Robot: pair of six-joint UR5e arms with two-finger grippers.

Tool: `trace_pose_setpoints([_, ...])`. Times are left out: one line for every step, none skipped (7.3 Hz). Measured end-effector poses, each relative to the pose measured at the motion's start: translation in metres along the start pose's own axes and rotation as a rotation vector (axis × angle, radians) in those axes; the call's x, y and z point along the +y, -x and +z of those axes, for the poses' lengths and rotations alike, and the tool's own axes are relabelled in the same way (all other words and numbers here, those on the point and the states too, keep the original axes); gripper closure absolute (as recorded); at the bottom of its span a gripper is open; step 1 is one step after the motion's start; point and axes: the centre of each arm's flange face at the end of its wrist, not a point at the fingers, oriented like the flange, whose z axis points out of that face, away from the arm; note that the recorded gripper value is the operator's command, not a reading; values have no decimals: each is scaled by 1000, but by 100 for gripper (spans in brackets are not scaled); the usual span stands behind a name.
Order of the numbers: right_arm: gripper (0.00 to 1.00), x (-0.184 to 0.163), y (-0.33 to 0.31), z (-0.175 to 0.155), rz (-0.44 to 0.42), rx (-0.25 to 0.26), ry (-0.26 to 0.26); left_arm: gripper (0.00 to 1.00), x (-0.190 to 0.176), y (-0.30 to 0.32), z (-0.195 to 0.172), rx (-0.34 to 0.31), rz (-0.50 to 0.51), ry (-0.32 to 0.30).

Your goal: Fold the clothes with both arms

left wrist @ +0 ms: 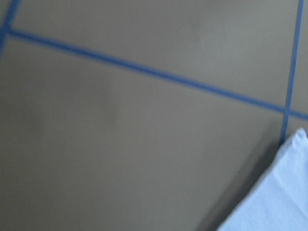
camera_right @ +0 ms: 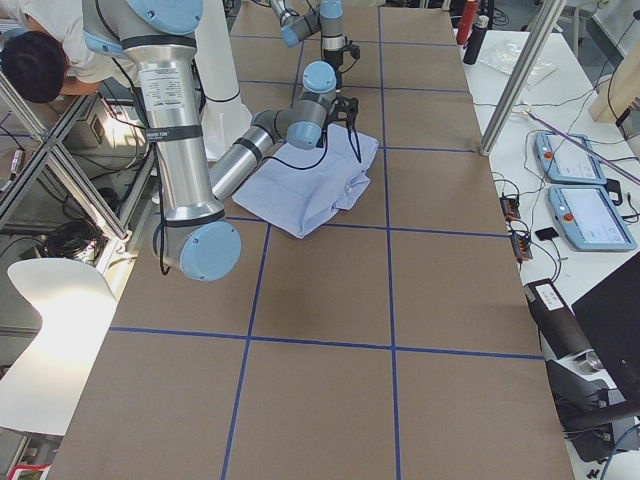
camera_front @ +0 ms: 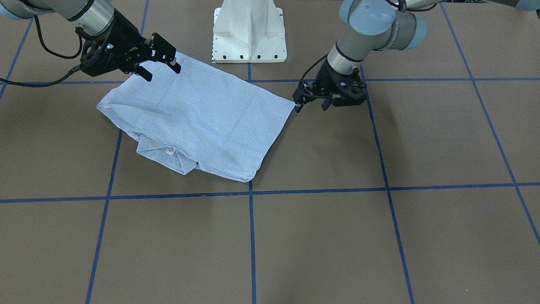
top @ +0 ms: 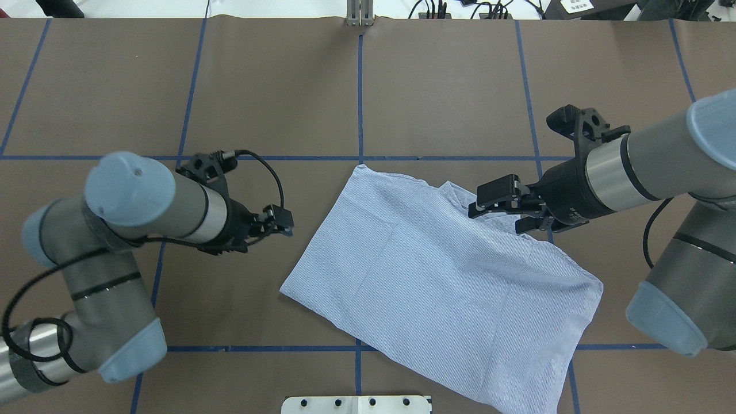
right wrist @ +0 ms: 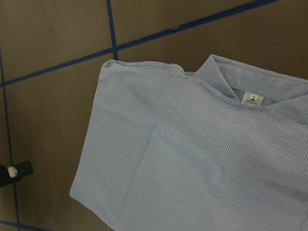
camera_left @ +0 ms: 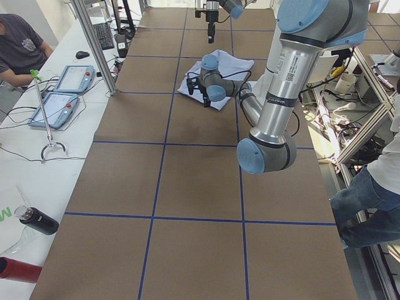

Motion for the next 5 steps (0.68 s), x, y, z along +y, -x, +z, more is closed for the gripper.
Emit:
trace_pose_setpoints([0, -8, -1, -5, 3, 1, -24, 15, 20, -6, 28, 1, -25, 8])
trace_pose_setpoints([0, -13, -2, -7, 6, 2, -35, 17, 31, -9, 45, -4, -40, 14])
trace_pose_setpoints([0, -15, -3, -8, 8, 2, -38, 18, 36, -9, 53, -12, -46, 17])
trace_pose_setpoints([0, -15, -3, -8, 9, 2, -38, 18, 37, -8, 56, -18, -49, 18])
trace_pose_setpoints([0, -17, -1, -7, 9, 2, -39, 18, 38, -5, 58, -25, -51, 19])
